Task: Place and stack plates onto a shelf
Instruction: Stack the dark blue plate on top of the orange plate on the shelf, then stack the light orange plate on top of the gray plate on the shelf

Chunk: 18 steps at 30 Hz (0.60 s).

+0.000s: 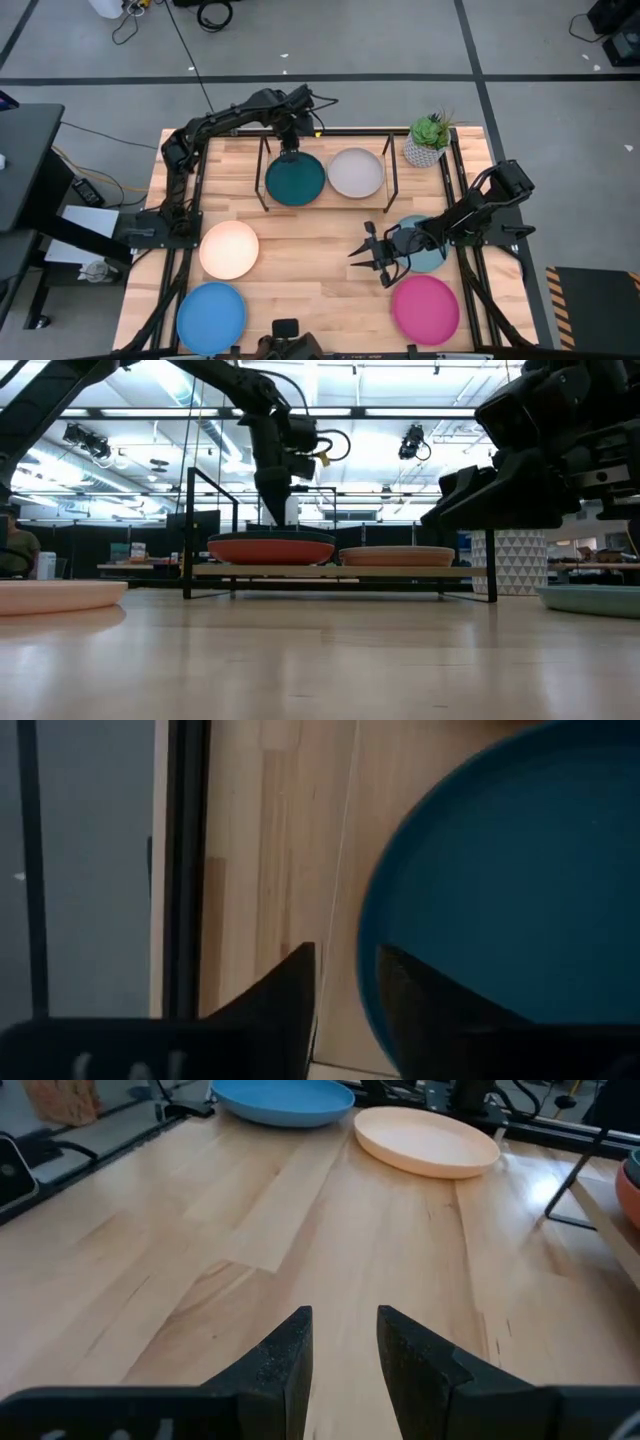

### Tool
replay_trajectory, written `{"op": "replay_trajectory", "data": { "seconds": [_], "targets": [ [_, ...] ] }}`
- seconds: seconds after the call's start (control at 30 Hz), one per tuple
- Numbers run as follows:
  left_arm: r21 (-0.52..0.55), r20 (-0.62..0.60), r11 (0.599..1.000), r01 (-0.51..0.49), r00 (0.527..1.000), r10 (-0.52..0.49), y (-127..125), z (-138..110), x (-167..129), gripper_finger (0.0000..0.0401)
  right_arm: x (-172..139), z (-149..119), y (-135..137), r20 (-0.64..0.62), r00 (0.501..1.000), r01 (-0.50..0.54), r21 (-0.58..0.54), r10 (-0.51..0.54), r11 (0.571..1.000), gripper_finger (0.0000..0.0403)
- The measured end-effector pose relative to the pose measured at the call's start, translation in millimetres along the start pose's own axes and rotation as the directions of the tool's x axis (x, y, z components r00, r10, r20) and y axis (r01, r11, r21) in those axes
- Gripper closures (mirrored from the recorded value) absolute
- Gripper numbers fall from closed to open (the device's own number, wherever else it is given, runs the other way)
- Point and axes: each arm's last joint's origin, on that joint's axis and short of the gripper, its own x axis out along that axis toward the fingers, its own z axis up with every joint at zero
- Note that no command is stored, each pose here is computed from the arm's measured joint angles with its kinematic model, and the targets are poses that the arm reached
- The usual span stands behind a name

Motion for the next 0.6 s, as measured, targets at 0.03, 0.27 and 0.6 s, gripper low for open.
{"op": "replay_trajectory", "data": {
  "seconds": [0.03, 0.27, 0.6],
  "targets": [
    [0.005, 0.016, 1.0, -0.008, 1.0, 0.008, 0, 3, -4, 0.0272, 0, -1, 0, -0.007, 1.0, 0.007, -0.002, -0.007, 1.0, 0.0283],
    [0.073, 0.1, 0.997, 0.026, 0.994, -0.034, -31, 29, -24, 0.026, 0, -2, -2, -0.026, 0.998, 0.056, -0.056, -0.058, 0.997, 0.0282],
    [0.148, -0.035, 0.976, 0.162, 0.987, -0.159, -136, 46, -32, 0.026, 0, -2, -4, -0.028, 0.994, 0.099, -0.208, -0.107, 0.973, 0.0282]
  ]
}}
